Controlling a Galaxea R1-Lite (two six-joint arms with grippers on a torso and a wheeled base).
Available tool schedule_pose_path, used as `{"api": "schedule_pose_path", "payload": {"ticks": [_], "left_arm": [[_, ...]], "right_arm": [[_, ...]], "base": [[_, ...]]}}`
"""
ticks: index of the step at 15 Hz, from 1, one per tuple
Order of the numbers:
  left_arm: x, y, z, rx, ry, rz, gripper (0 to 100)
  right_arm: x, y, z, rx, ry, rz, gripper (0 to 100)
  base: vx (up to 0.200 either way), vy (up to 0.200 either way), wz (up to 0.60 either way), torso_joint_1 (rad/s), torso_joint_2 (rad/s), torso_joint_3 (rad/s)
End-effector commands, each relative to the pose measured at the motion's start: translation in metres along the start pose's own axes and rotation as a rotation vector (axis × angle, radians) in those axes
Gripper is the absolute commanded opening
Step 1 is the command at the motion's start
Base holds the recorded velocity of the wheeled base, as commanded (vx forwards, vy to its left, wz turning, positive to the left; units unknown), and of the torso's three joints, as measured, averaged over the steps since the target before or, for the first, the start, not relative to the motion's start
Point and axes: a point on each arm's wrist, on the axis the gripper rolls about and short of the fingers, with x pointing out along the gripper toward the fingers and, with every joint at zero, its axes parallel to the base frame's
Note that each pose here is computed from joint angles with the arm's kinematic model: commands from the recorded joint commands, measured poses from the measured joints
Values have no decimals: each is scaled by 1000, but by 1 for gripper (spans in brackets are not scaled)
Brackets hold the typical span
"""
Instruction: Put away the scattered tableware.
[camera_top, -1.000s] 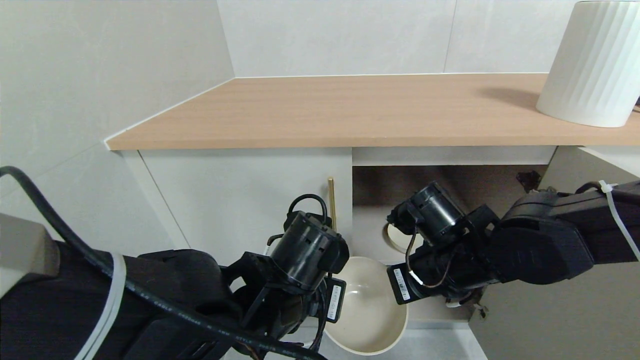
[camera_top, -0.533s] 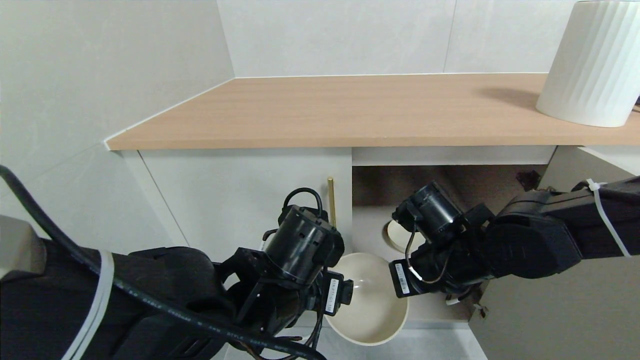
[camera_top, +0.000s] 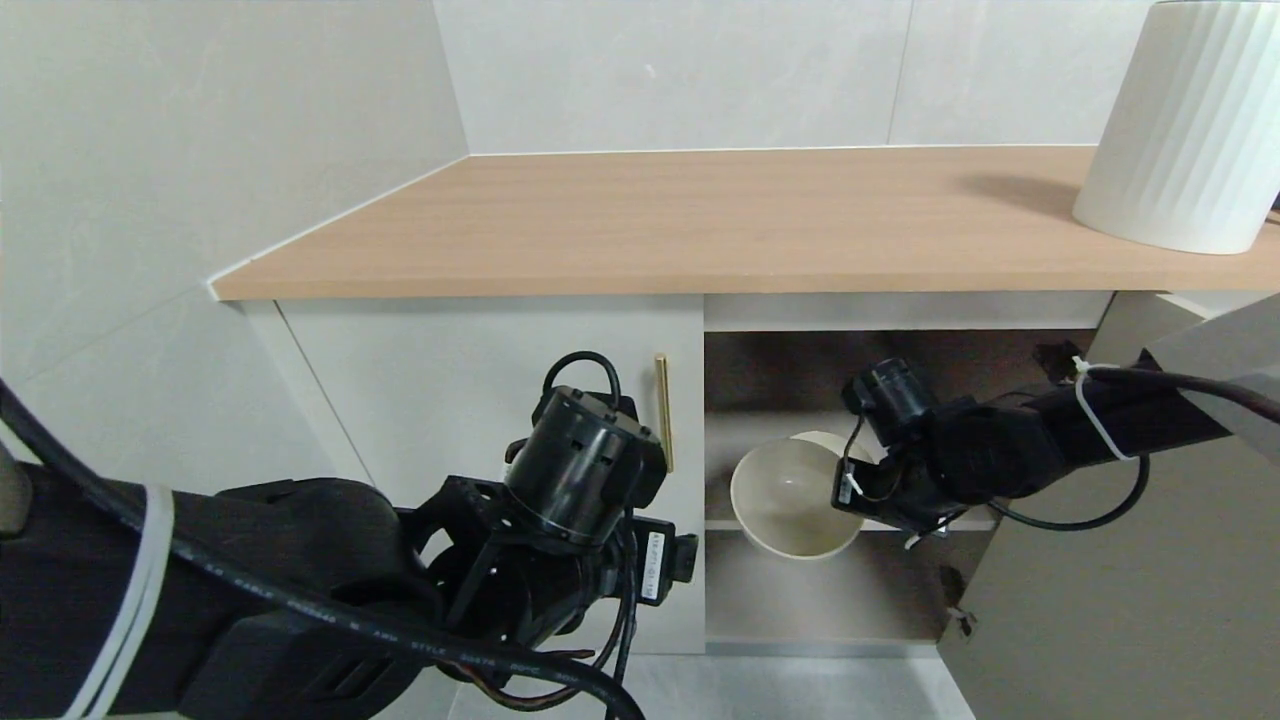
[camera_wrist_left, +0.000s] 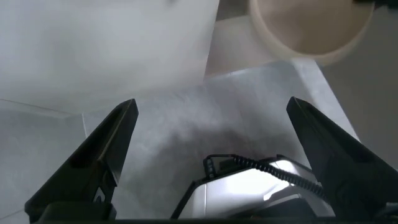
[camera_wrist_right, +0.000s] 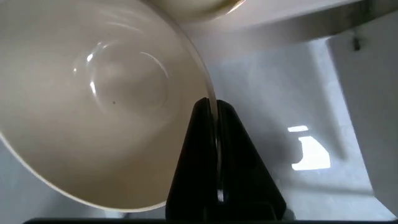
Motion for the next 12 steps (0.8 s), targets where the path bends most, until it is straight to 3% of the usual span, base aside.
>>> {"api": "schedule_pose_path", "payload": {"ticks": [1,9,12], "left_arm": [[-4,1,3,-7,-13,-5,100],[-5,2,3,-9,-16,-4,100],[-5,2,3,-8,-14,-4,100]], "right_arm": [[11,-11,6,47,-6,-24,0],[35,-28,40,182,-228,-12,0],[54,-33,47,201,-261,-60,0]], "base": [[0,0,0,0,0,0],[0,0,0,0,0,0],[0,0,0,0,0,0]]}}
